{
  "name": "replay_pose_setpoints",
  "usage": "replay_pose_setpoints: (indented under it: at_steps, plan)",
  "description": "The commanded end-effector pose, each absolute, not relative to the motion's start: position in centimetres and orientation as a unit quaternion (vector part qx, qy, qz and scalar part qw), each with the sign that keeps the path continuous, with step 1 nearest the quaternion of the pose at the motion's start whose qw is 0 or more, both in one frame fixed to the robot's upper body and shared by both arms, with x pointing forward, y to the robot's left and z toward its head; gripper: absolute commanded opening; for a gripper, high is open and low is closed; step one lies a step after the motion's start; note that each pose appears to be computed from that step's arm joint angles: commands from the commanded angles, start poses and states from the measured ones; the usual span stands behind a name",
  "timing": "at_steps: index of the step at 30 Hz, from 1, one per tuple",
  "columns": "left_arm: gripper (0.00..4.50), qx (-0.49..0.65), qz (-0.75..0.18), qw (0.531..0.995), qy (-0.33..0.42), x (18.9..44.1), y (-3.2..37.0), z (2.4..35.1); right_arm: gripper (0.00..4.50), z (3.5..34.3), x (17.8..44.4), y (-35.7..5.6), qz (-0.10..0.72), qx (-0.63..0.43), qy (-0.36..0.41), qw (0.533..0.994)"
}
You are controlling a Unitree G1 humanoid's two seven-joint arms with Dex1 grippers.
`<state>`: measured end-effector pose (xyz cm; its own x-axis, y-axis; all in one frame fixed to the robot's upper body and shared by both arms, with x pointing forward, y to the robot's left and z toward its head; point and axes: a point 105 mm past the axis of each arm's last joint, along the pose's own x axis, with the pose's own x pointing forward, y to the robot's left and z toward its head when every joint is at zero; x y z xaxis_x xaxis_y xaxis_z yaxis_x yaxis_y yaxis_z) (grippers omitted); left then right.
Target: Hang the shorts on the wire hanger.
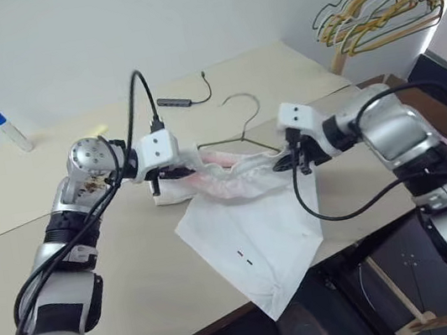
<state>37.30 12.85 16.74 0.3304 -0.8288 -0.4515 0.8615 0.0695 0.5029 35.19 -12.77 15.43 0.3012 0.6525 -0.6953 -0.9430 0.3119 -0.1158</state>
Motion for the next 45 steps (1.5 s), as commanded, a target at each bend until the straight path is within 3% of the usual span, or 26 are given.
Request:
replay_pose_setpoints:
  at_steps: [1, 8, 9, 16, 23, 27, 34, 39, 45]
  plan:
    - [2.24, 0.336, -0.577, 0.743, -0.033, 37.4, 13.2, 20.3, 0.0, 17.3, 34.5, -14.6, 0.496, -0.222, 0.257, 0.799]
    - [4.39, 0.298, -0.554, 0.773, -0.073, 38.2, 14.2, 22.5, 0.0, 15.9, 30.8, -17.5, 0.449, -0.15, 0.283, 0.834]
    - [4.45, 0.296, -0.55, 0.777, -0.078, 38.4, 14.2, 22.7, 0.0, 15.8, 30.5, -17.7, 0.445, -0.144, 0.283, 0.837]
    - [4.45, 0.192, -0.522, 0.823, -0.115, 39.2, 14.1, 25.8, 0.0, 14.7, 27.3, -20.0, 0.365, -0.051, 0.301, 0.88]
    - [4.45, -0.006, -0.531, 0.824, -0.199, 35.3, 9.6, 31.1, 0.0, 14.5, 27.1, -28.0, 0.079, 0.084, 0.286, 0.951]
    - [4.45, -0.07, -0.544, 0.809, -0.212, 32.9, 8.0, 32.8, 0.0, 16.0, 27.1, -30.7, 0.013, 0.093, 0.261, 0.961]
    - [4.45, -0.081, -0.56, 0.8, -0.199, 31.0, 7.0, 33.5, 0.0, 19.7, 28.1, -35.4, -0.079, 0.094, 0.252, 0.96]
    - [4.45, -0.067, -0.555, 0.806, -0.194, 30.9, 6.7, 33.4, 0.0, 22.9, 28.6, -38.4, -0.144, 0.111, 0.243, 0.953]
    - [4.45, -0.06, -0.554, 0.808, -0.191, 31.1, 6.7, 33.1, 0.0, 24.4, 29.2, -41.2, -0.199, 0.127, 0.24, 0.942]
